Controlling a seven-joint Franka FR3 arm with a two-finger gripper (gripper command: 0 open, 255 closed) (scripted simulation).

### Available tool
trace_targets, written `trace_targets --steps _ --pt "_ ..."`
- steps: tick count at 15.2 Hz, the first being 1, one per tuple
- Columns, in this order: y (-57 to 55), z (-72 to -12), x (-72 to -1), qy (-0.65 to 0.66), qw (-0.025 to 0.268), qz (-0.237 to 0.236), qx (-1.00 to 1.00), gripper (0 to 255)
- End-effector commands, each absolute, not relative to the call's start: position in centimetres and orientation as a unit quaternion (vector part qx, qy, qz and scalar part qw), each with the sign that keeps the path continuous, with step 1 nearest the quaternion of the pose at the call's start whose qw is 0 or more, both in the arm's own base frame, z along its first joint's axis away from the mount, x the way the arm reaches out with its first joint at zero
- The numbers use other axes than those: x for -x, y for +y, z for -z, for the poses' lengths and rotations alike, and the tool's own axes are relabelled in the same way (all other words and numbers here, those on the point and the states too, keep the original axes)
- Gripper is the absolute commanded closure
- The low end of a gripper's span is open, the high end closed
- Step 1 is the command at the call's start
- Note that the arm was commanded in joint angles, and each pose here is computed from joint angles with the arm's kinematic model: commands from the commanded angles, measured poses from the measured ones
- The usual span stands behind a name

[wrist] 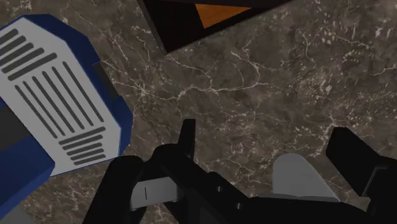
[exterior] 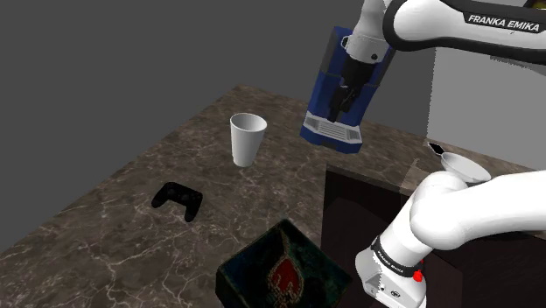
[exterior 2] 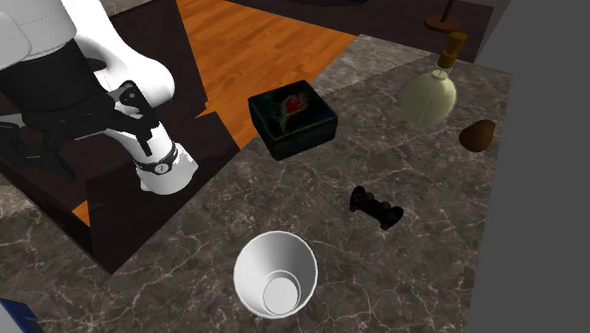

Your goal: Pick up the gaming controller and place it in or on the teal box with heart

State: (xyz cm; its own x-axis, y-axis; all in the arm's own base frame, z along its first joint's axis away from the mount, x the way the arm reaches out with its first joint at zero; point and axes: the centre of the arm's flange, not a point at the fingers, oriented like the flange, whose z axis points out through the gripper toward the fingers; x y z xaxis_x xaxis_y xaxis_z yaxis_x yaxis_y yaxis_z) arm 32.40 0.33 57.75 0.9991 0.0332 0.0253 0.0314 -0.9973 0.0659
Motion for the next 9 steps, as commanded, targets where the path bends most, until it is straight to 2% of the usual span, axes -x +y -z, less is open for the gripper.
trace_targets --steps 1,9 --pt "0.3 -57.8 -32.4 0.016 0.033 -0.013 -0.999 0" --pt "8.9 -53.2 -36.1 0.013 0.023 -0.007 -1.000 0"
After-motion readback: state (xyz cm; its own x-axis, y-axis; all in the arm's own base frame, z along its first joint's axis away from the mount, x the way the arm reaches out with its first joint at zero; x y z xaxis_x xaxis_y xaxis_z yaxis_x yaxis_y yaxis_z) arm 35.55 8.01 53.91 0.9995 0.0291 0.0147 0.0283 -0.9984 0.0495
